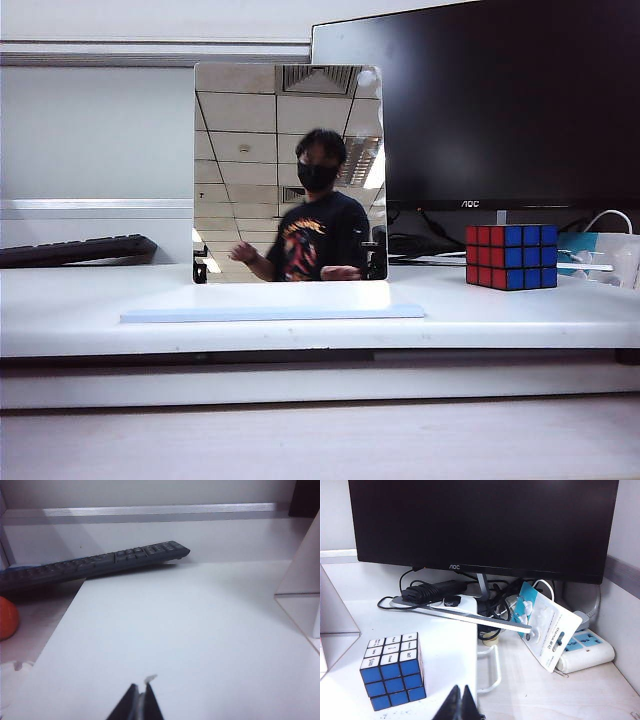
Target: Move the the Rubik's Cube near the mirror.
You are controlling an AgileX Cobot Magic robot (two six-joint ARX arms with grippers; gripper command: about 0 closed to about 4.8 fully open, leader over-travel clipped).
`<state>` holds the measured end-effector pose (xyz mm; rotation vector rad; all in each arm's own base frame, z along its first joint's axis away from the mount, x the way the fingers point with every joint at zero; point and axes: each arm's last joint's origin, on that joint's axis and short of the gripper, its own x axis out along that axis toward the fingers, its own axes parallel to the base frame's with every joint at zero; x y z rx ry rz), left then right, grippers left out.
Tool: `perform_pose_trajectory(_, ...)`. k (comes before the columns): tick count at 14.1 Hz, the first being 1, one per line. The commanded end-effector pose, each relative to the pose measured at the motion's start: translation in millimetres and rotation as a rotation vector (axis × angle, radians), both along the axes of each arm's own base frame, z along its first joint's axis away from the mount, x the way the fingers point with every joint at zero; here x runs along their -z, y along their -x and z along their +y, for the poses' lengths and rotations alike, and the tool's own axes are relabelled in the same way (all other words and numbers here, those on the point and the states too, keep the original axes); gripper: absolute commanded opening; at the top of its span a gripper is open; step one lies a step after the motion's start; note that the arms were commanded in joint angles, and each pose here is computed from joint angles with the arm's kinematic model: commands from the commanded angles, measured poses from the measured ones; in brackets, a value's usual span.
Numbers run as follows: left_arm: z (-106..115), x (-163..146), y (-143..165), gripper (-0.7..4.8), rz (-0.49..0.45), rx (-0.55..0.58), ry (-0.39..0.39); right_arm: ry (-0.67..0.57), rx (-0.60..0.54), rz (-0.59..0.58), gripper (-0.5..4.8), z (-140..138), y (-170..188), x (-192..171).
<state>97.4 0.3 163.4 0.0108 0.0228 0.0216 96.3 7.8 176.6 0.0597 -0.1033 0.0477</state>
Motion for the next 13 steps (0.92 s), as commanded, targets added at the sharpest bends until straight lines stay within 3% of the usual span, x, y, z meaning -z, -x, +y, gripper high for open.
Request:
perform_pose_trajectory(1,-0.2,-1.0,0.0,0.22,-0.007,0.005,-0.004,-0.004,-0.002,-0.009,-0.05,0.1,-0.1,0.0)
perform_pose_trajectory(5,-0.2,-1.0,0.0,0.22,-0.007,0.005,-0.004,-0.004,-0.002,-0.010,-0.05,0.1,-0.1,0.0)
perform_pose_trajectory(7,-10.5,-1.0,0.6,0.22,-0.007,0.098,-0.004,-0.005,-0.007,-0.010,-0.05,0.2,-0.1,-0.1)
perform_pose_trajectory(8,-28.8,-1.0,4.4,0.22,-0.007,0.258,-0.004,-0.008,-0.008,-0.010,-0.05,0.3,-0.1,-0.1)
perform_pose_trajectory(10,-46.3,-1.0,11.6,0.22,-0.008,0.463,-0.003,-0.160,-0.084,-0.004,-0.05,2.0,0.1,-0.6)
perform_pose_trajectory(11,-57.1,-1.0,18.3,0.22,-0.008,0.617,-0.002,-0.270,-0.173,-0.016,-0.05,4.0,0.8,-3.6)
perform_pose_trajectory(13,-64.0,-1.0,23.8,0.22,-0.008,0.733,-0.001,-0.294,-0.251,-0.047,-0.05,6.0,2.1,-8.0)
